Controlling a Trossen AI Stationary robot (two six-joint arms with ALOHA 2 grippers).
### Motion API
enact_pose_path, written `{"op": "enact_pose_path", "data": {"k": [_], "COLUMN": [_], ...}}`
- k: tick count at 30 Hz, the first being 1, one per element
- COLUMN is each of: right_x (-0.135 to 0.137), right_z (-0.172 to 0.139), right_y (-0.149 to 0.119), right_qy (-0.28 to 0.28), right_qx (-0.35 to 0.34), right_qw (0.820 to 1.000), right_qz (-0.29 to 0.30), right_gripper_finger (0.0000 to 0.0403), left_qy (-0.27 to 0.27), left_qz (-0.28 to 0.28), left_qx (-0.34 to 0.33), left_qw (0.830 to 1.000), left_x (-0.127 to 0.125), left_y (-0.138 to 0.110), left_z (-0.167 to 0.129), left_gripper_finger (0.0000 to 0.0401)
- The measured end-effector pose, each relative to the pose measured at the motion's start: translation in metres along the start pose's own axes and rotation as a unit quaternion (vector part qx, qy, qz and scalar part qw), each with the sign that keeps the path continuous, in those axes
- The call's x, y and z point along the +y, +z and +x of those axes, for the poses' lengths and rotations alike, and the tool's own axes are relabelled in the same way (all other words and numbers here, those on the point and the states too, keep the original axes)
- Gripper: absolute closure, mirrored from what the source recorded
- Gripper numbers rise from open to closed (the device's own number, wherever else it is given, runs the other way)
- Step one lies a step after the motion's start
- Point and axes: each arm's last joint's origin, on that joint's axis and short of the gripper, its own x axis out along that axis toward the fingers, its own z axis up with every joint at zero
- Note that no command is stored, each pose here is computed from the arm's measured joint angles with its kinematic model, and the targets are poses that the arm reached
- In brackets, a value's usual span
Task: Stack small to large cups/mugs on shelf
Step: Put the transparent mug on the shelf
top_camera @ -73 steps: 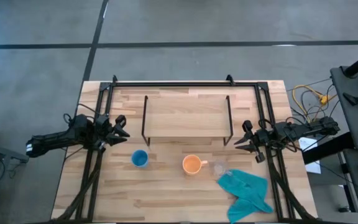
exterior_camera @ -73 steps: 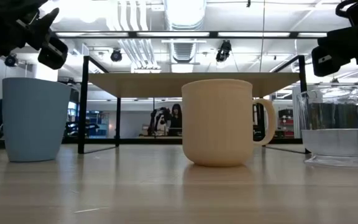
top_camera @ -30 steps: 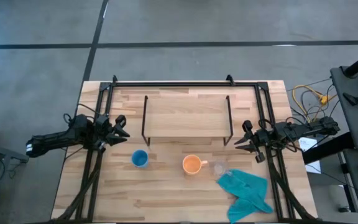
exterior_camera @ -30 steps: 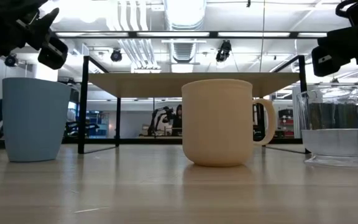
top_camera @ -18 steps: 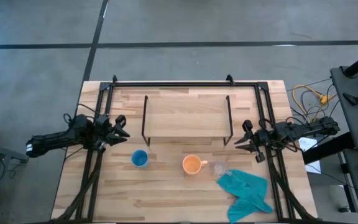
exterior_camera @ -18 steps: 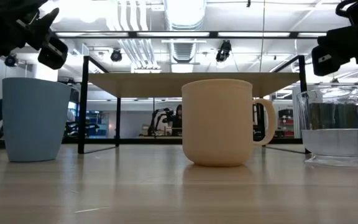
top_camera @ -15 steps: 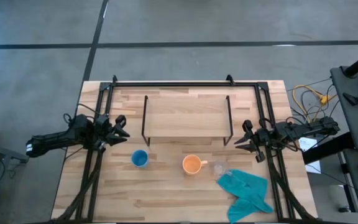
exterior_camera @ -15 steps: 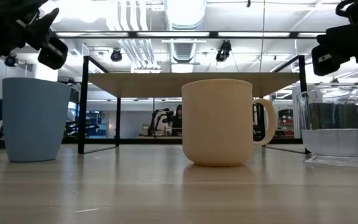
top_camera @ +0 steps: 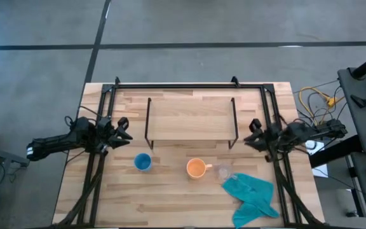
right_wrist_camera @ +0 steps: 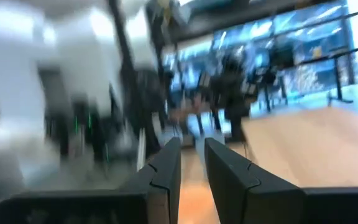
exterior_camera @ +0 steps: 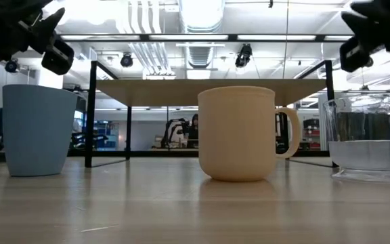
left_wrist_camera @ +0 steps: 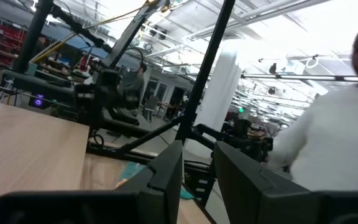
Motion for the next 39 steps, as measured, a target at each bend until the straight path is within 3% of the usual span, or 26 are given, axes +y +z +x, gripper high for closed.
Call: {"op": "enact_pose_path", "data": {"k": [4, 7, 11, 14, 17, 21, 26, 33, 36, 39], "right_x": [0.001, 0.002, 0.003, 0.005, 0.010, 0.022, 0.034, 0.051, 0.056, 0.059], "right_z": [-0.001, -0.002, -0.002, 0.000, 0.005, 0.020, 0.048, 0.088, 0.099, 0.108], "right_y": [0.016, 0.020, 0.022, 0.031, 0.048, 0.082, 0.119, 0.171, 0.187, 0.196], "right_qy": [-0.021, -0.014, -0.008, -0.008, -0.014, -0.009, -0.042, -0.050, -0.056, -0.065], "right_qx": [-0.089, -0.109, -0.124, -0.125, -0.111, -0.025, 0.152, 0.270, 0.315, 0.359], "right_qw": [0.995, 0.992, 0.989, 0.989, 0.992, 0.999, 0.988, 0.957, 0.942, 0.926], "right_qz": [0.049, 0.067, 0.085, 0.075, 0.052, 0.038, 0.000, -0.090, -0.099, -0.097], "right_gripper_finger": [0.0335, 0.0335, 0.0335, 0.0335, 0.0335, 0.0335, 0.0335, 0.0335, 0.0335, 0.0335], "left_qy": [0.025, 0.076, 0.101, 0.113, 0.109, 0.082, 0.144, 0.160, 0.184, 0.217], "left_qz": [0.000, 0.002, 0.027, 0.007, -0.051, -0.104, -0.114, 0.012, 0.022, -0.010], "left_qx": [-0.015, -0.049, -0.071, -0.106, -0.143, -0.150, -0.042, 0.060, 0.132, 0.217], "left_qw": [1.000, 0.996, 0.992, 0.988, 0.982, 0.980, 0.982, 0.985, 0.974, 0.952], "left_x": [0.001, 0.004, 0.005, 0.004, 0.000, -0.014, -0.028, -0.052, -0.058, -0.057], "left_y": [0.001, 0.004, 0.006, 0.011, 0.019, 0.047, 0.090, 0.170, 0.193, 0.201], "left_z": [0.000, 0.000, -0.001, -0.002, -0.002, 0.002, 0.020, 0.058, 0.071, 0.079], "left_gripper_finger": [0.0320, 0.0320, 0.0320, 0.0320, 0.0320, 0.0320, 0.0320, 0.0320, 0.0320, 0.0320]}}
